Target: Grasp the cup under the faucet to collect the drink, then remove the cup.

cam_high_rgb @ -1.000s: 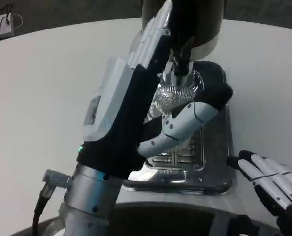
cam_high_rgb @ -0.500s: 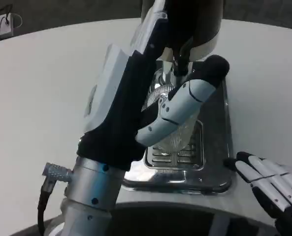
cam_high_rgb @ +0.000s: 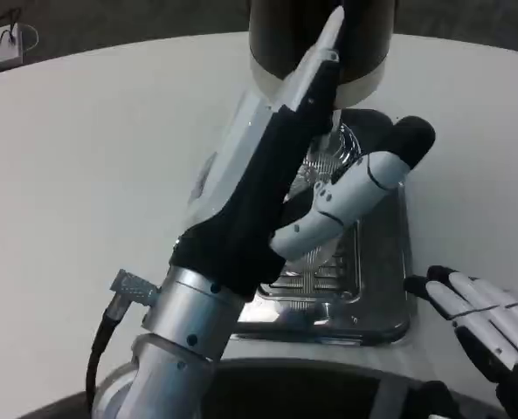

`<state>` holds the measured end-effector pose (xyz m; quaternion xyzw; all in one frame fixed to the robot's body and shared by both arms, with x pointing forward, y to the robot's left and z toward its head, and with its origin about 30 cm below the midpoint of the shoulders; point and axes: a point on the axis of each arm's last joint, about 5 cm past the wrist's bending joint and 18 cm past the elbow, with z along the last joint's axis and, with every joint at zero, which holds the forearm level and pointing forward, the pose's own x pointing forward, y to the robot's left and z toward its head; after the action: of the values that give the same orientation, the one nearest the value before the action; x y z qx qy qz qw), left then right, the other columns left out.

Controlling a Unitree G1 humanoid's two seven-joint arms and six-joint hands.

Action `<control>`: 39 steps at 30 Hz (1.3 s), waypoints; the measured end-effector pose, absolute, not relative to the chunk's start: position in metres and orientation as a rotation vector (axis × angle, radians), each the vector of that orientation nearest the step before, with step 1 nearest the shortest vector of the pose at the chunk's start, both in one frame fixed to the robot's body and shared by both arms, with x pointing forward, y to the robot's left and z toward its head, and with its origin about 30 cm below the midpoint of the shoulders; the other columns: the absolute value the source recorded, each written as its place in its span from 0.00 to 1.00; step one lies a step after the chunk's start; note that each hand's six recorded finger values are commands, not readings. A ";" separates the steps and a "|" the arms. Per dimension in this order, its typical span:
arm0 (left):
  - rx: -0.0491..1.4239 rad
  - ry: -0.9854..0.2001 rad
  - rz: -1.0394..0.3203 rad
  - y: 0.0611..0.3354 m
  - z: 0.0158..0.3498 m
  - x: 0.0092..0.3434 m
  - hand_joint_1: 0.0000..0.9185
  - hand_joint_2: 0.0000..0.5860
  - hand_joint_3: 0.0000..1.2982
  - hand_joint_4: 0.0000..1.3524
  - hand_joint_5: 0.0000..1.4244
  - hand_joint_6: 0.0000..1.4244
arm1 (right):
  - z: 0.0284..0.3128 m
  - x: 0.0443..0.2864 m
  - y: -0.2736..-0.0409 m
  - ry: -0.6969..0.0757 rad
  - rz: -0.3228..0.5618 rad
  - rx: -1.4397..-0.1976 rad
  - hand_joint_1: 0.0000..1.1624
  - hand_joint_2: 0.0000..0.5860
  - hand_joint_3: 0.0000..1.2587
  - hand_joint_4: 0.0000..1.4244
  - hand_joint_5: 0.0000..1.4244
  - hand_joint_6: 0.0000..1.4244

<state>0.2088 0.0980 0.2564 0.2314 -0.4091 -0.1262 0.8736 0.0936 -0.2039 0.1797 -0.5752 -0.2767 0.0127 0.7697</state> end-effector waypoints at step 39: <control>1.067 -0.858 -0.306 0.089 0.288 0.201 0.00 0.25 0.00 0.00 0.02 0.00 | 0.179 0.099 -0.202 -0.555 0.007 -1.155 0.17 0.78 0.06 0.06 0.09 0.15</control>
<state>0.2012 0.0893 0.2884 0.4907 -0.3945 -0.1408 0.7641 0.0995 -0.2025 0.1792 -0.5387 -0.2589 0.0033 0.8017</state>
